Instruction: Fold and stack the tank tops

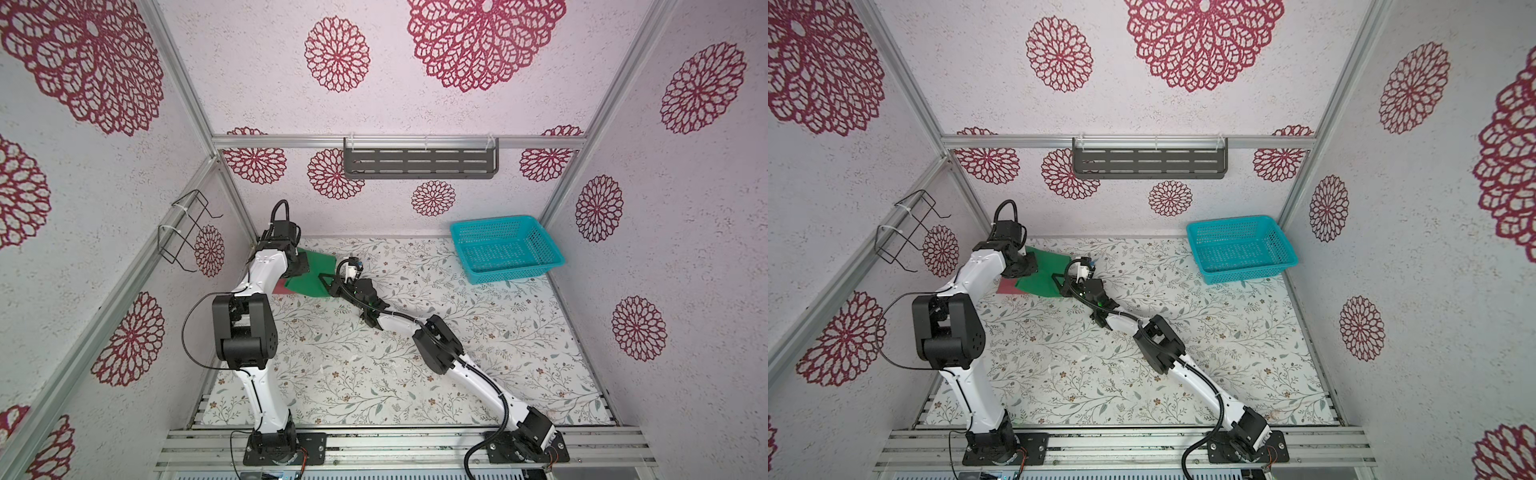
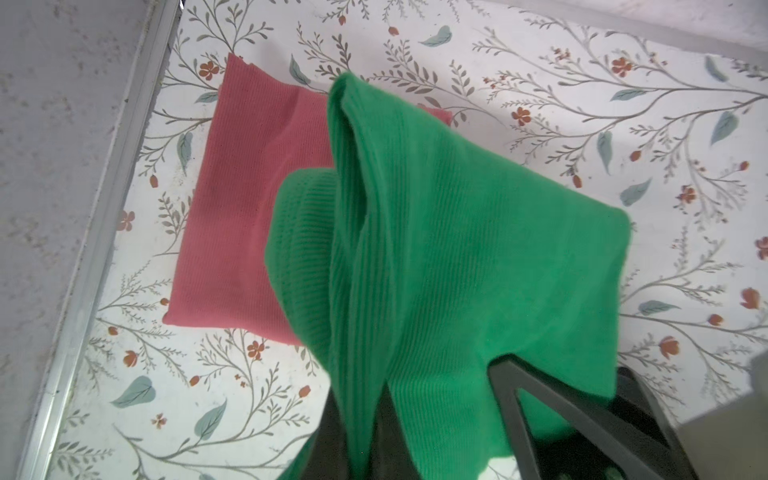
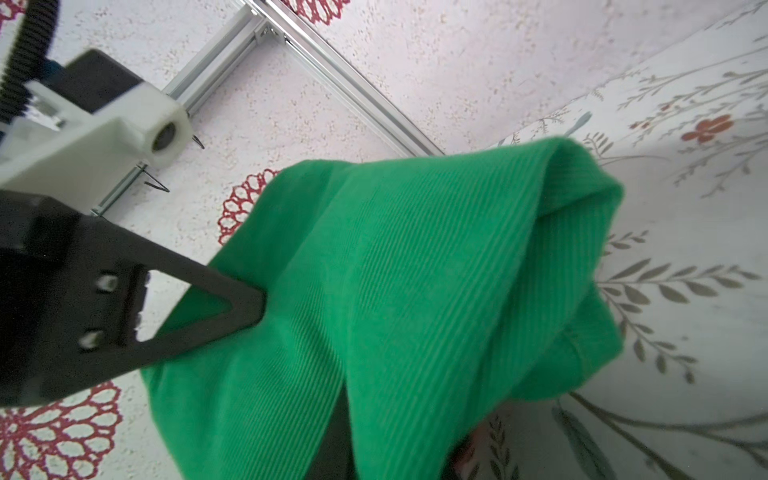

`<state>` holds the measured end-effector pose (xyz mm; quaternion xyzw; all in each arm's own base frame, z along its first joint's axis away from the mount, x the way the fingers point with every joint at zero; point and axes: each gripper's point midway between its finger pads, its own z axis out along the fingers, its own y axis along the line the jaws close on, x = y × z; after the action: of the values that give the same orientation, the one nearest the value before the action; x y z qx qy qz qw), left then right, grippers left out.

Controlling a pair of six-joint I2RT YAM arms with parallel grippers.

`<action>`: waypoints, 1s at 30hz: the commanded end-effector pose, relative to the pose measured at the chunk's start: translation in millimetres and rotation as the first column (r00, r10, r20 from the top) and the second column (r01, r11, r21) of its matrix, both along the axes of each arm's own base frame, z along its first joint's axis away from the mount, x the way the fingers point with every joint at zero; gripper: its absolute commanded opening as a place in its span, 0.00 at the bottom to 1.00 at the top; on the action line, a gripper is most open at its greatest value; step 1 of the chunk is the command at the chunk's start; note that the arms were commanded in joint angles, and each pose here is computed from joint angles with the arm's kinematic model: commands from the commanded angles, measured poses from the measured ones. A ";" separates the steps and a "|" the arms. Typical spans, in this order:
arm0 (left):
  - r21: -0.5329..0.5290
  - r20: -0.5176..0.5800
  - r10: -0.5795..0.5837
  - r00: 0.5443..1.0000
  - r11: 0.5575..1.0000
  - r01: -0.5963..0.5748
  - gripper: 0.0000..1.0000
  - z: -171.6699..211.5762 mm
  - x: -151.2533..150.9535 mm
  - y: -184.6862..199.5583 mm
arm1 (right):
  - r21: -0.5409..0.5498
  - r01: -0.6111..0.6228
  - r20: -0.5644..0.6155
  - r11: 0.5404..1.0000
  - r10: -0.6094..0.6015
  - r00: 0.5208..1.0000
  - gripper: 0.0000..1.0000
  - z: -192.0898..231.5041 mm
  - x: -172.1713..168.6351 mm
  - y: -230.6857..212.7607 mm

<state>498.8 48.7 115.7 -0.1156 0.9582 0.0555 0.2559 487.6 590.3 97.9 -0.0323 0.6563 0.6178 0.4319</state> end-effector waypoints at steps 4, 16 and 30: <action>0.074 -0.010 0.003 1.000 0.997 -0.002 0.00 -15.6 9.5 25.5 | -0.019 0.052 0.036 0.998 -0.051 0.998 0.29 8.0 13.0 -8.1; 0.161 -0.022 -0.010 1.000 0.987 0.013 0.00 -7.5 20.5 48.1 | -0.042 0.016 0.111 0.999 -0.011 0.994 0.44 41.1 4.3 -49.7; 0.170 -0.029 0.055 0.998 0.984 -0.050 0.00 -8.7 31.0 82.4 | -0.074 0.052 0.136 0.996 -0.041 0.990 0.46 55.3 -2.5 -124.6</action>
<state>528.3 108.9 117.7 -0.1058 0.9519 0.1257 0.2586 504.6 456.5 82.5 -0.0275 0.7052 0.5457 0.4518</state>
